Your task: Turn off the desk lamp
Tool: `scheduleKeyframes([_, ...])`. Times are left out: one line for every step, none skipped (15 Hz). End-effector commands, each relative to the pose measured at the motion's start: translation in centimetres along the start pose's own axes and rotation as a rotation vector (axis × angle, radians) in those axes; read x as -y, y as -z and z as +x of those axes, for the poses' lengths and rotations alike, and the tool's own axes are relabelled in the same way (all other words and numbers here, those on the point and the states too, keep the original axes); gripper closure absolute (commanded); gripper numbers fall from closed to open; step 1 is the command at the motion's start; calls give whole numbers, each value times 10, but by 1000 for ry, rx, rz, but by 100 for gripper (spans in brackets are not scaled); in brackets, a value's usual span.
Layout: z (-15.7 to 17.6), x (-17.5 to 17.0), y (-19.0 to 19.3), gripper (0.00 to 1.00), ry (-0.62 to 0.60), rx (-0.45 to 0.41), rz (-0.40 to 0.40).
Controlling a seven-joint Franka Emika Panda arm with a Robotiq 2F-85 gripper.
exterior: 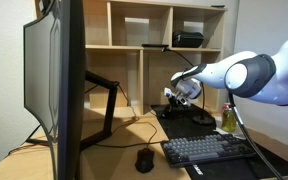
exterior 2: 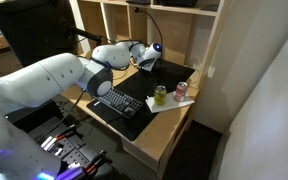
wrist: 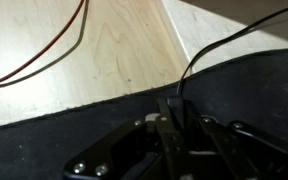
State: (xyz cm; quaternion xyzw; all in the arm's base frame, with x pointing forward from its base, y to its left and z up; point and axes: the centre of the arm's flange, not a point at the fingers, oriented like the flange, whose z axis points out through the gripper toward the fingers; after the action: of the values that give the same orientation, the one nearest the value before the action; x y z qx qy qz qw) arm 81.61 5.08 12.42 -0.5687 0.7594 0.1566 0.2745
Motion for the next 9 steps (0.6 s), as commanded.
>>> scheduleKeyframes([1, 26, -17, 91, 13, 15, 6])
scheduleKeyframes([1, 27, -17, 56, 17, 13, 13])
scheduleKeyframes([1, 27, -17, 55, 20, 16, 17])
scheduleKeyframes([2, 27, -17, 49, 27, 14, 18])
scheduleKeyframes([2, 27, -17, 42, 32, 11, 13])
scheduleKeyframes([2, 28, -16, 34, 45, 2, 5])
scheduleKeyframes([2, 27, -16, 28, 54, 1, -4])
scheduleKeyframes([2, 27, -17, 22, 65, -1, -18])
scheduleKeyframes([2, 26, -17, 16, 80, -5, -44])
